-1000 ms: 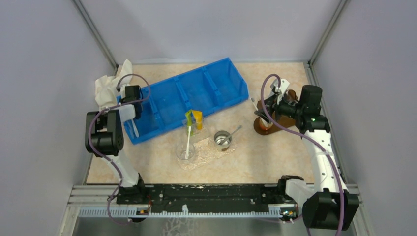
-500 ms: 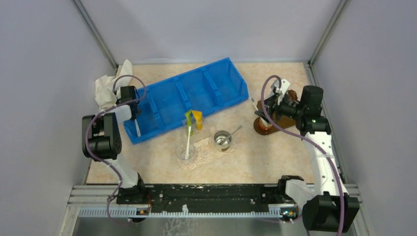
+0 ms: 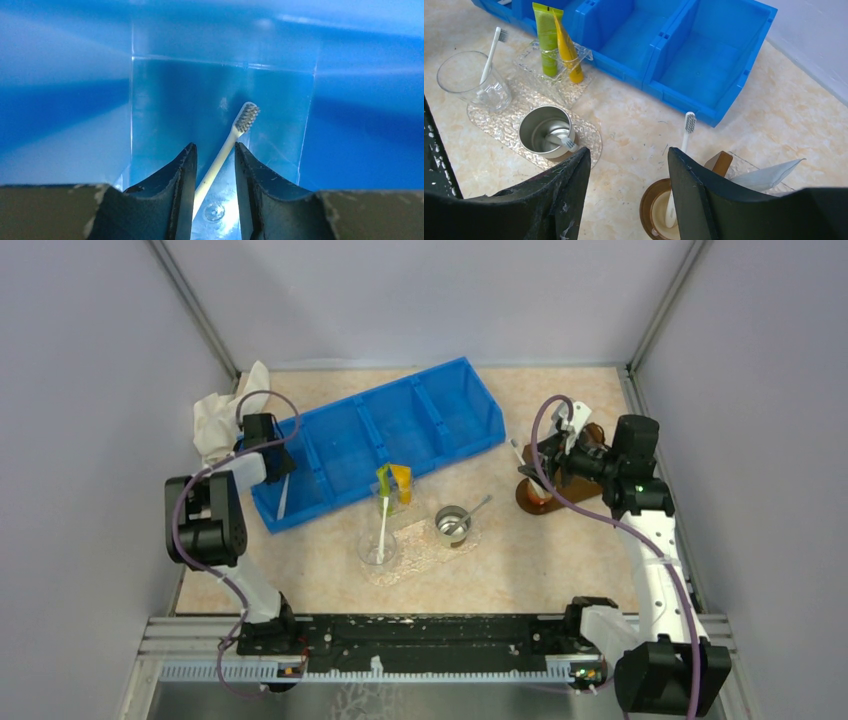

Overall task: Prepare toiletry sets of a toothbrush and toothpaste on the tray
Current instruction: Pick up the toothbrush from the storage box.

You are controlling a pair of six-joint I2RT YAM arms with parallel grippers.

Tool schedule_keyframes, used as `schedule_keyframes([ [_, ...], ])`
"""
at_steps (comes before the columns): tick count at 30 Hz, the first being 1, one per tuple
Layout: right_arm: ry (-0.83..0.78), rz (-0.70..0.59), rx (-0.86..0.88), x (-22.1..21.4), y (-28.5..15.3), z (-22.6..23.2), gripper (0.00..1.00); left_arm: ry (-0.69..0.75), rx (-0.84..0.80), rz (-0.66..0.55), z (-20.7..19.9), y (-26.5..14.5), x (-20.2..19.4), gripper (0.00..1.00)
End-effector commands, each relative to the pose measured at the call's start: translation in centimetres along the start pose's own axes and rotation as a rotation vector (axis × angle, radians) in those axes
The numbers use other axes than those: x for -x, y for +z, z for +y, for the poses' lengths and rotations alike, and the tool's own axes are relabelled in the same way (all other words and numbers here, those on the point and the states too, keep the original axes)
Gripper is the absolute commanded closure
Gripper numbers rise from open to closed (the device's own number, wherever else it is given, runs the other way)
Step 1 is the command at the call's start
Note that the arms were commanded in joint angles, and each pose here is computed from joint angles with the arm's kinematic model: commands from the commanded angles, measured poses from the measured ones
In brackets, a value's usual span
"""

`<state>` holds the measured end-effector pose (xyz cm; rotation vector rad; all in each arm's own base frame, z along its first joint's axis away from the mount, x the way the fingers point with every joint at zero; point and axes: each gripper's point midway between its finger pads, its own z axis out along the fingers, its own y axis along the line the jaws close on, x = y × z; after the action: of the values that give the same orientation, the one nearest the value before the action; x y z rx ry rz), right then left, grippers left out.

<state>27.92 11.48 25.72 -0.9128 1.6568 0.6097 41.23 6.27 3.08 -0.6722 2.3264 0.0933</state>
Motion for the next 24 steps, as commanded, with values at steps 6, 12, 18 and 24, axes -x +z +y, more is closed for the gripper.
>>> schedule_keyframes([
  [6, -0.062, -0.048, 0.000, 2.0, -0.2, 0.0, 0.41, 0.155, -0.055, 0.129, -0.5, 1.8, -2.6, 0.62],
  [12, -0.061, -0.049, 0.003, 2.0, -0.2, 0.1, 0.41, 0.195, -0.049, 0.139, -0.6, 2.5, -2.2, 0.62],
  [18, -0.059, -0.046, 0.001, 1.9, -0.2, 0.0, 0.41, 0.207, -0.029, 0.170, -0.2, 3.5, -3.0, 0.67],
  [24, -0.060, -0.046, -0.001, 2.0, -0.3, 0.0, 0.41, 0.194, -0.018, 0.177, 0.0, 3.6, -3.3, 0.86],
])
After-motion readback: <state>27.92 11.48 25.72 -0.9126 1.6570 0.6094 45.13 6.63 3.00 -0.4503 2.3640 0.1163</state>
